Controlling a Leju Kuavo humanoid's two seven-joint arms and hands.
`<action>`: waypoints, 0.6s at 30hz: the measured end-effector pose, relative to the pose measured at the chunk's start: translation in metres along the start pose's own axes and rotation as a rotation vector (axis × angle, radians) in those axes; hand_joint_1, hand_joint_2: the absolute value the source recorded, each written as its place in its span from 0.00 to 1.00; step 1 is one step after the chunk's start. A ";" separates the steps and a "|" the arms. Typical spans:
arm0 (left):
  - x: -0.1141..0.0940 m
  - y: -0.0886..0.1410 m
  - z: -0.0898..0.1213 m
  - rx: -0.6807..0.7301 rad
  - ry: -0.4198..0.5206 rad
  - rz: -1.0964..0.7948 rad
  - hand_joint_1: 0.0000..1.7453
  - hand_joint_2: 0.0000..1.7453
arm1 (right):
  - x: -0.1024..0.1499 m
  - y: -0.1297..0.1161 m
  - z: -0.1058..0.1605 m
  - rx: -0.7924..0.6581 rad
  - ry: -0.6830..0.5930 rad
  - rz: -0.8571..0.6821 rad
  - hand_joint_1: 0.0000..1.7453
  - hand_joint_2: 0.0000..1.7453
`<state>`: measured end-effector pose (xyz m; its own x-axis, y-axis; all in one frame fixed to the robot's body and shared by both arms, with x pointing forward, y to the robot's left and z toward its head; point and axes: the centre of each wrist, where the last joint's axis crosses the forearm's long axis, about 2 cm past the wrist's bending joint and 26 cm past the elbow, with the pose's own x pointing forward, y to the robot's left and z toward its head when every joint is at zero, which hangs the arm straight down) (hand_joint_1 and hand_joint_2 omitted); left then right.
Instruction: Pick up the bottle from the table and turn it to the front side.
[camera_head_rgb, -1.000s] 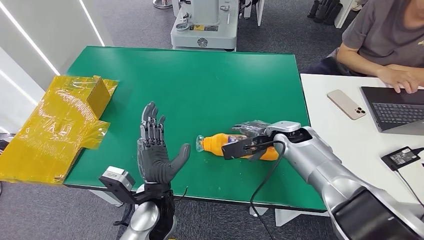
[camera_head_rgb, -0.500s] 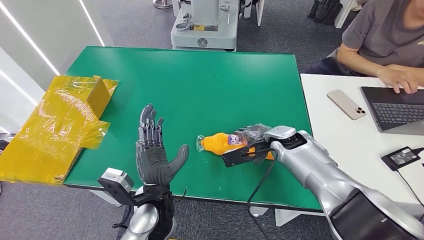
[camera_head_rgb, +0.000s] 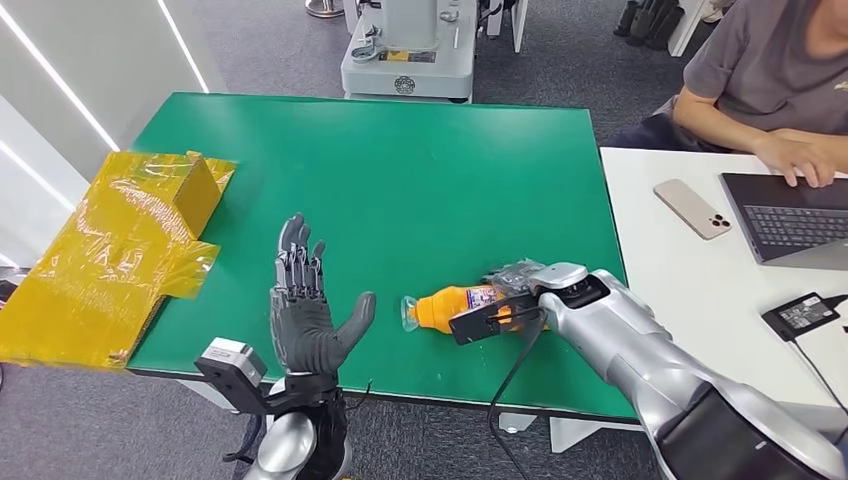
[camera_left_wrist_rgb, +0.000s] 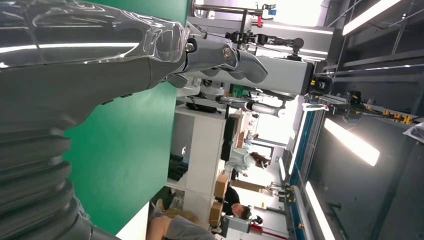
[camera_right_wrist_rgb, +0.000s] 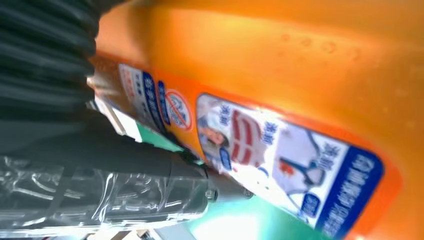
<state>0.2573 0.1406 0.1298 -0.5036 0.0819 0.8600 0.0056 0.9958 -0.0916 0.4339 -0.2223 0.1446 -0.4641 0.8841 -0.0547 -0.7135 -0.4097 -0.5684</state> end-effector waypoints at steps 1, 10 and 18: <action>0.000 0.000 0.001 0.002 0.001 -0.001 0.00 1.00 | 0.000 0.000 0.000 -0.001 0.005 0.002 0.00 1.00; 0.001 0.001 0.008 0.017 0.012 -0.009 0.00 1.00 | 0.002 0.001 -0.002 -0.083 0.067 0.048 0.00 1.00; 0.002 0.002 0.008 0.023 0.007 -0.011 0.00 1.00 | 0.004 -0.001 -0.002 -0.138 0.106 0.095 0.00 1.00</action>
<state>0.2492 0.1422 0.1276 -0.4977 0.0714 0.8644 -0.0194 0.9954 -0.0934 0.4336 -0.2179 0.1430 -0.4630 0.8645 -0.1959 -0.5864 -0.4645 -0.6636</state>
